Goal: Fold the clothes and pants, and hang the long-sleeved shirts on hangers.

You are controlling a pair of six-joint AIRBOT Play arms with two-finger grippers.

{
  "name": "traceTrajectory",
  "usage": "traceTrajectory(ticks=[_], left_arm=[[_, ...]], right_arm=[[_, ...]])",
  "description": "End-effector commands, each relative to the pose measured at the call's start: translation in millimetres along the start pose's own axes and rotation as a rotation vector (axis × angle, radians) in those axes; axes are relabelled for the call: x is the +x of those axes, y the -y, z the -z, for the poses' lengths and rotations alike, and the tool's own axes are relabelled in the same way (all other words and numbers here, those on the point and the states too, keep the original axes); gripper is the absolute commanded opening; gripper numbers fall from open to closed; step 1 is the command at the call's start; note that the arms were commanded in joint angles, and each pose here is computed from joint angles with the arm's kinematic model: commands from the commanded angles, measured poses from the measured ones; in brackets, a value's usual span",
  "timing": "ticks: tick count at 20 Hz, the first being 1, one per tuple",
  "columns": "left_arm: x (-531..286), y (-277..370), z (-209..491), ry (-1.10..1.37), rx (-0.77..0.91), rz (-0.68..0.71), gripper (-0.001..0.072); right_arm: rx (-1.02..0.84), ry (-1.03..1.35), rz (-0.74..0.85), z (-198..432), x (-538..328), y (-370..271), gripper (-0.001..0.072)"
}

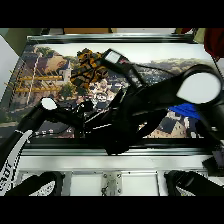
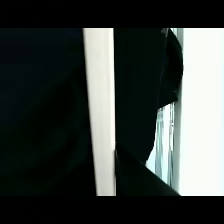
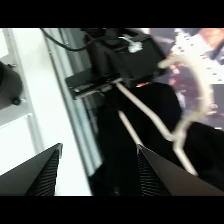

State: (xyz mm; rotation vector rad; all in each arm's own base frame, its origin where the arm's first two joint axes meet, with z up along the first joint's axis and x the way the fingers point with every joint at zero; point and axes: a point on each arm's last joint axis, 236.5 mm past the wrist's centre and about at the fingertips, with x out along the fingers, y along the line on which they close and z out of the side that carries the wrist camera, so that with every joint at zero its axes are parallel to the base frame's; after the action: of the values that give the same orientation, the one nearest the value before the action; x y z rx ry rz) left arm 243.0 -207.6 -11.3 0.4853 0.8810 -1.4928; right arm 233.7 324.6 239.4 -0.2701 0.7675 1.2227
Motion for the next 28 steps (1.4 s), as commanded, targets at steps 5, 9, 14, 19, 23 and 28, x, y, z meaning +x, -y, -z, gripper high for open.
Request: traceTrajectory(ticks=[5,9,14,19,23,28], left_arm=[[0,0,0,0.000,-0.003,0.002,0.0019],[0,0,0,0.000,-0.003,0.001,0.0020],[0,0,0,0.000,-0.003,0.001,0.0020],[0,0,0,0.000,-0.003,0.001,0.0019],[0,0,0,0.001,-0.003,0.001,0.0019],[0,0,0,0.001,-0.003,0.001,0.0020]], right_arm=[[-0.083,0.015,0.138,24,-74,57,0.0508],[0.108,0.046,0.072,56,-84,86,0.0510],[0.383,0.059,0.118,74,-56,96,0.0509],[0.536,-0.001,0.435,91,-47,118,0.0509],[0.558,-0.034,0.418,87,-21,95,0.0509],[0.550,-0.059,0.352,84,-3,79,0.0509]])
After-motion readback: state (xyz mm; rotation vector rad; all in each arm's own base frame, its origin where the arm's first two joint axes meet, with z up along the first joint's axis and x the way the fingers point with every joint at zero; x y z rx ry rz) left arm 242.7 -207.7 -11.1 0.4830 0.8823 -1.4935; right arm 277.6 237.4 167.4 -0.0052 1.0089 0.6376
